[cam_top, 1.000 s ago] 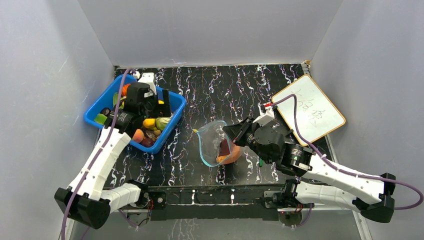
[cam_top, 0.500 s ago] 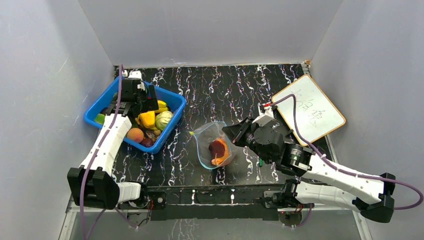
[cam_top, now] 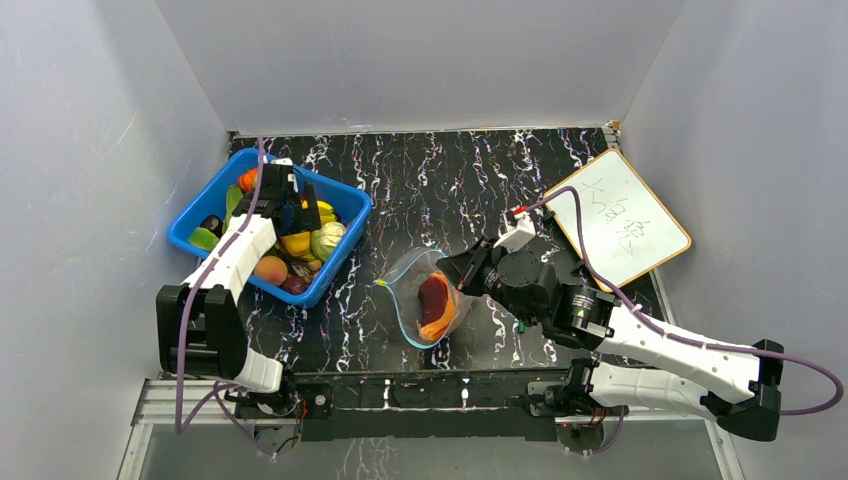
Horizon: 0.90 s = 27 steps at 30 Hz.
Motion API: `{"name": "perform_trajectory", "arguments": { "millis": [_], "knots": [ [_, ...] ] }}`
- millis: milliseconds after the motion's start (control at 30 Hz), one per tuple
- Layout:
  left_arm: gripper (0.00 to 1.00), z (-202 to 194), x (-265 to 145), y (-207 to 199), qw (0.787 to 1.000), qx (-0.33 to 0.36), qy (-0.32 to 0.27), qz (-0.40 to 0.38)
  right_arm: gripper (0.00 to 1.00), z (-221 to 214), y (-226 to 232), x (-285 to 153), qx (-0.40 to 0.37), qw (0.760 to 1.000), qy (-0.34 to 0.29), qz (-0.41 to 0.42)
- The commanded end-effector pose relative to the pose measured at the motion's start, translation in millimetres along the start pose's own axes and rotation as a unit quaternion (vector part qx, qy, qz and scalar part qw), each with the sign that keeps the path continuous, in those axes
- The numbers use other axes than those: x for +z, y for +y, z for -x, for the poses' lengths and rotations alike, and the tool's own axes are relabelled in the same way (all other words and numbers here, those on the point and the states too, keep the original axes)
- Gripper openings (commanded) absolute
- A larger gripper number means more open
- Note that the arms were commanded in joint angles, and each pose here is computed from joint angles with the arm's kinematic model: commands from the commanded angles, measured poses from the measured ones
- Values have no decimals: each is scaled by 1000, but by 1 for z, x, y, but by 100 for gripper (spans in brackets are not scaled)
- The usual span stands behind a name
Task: Place the food in the zip-top bag and seal the zipper
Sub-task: Pick up the fake vegetable from the bin.
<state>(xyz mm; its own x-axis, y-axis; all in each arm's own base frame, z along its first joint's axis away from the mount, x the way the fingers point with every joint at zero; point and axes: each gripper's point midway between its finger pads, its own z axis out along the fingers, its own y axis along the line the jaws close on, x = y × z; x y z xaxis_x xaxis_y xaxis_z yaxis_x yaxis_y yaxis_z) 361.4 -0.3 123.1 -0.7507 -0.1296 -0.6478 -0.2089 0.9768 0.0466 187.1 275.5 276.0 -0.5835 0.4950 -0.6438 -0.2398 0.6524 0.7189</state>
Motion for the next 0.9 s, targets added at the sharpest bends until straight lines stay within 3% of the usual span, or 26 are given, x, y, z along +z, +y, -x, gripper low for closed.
{"name": "perform_trajectory", "arguments": {
  "millis": [0, 433, 567, 867],
  "knots": [
    [83, 1, 8, 8, 1000, -5, -8, 13, 0, 23, 32, -4, 32, 998, -28, 46],
    [70, -17, 25, 6, 1000, 9, 26, 6, 0, 21, 39, 1, 22, 998, -20, 48],
    [57, -17, 23, 4, 999, 16, 30, -1, 0, 18, 40, 0, 31, 998, -14, 53],
    [47, -6, 6, 2, 1000, 12, 12, -15, 0, 21, 35, -4, 43, 998, -21, 48]
  ]
}}
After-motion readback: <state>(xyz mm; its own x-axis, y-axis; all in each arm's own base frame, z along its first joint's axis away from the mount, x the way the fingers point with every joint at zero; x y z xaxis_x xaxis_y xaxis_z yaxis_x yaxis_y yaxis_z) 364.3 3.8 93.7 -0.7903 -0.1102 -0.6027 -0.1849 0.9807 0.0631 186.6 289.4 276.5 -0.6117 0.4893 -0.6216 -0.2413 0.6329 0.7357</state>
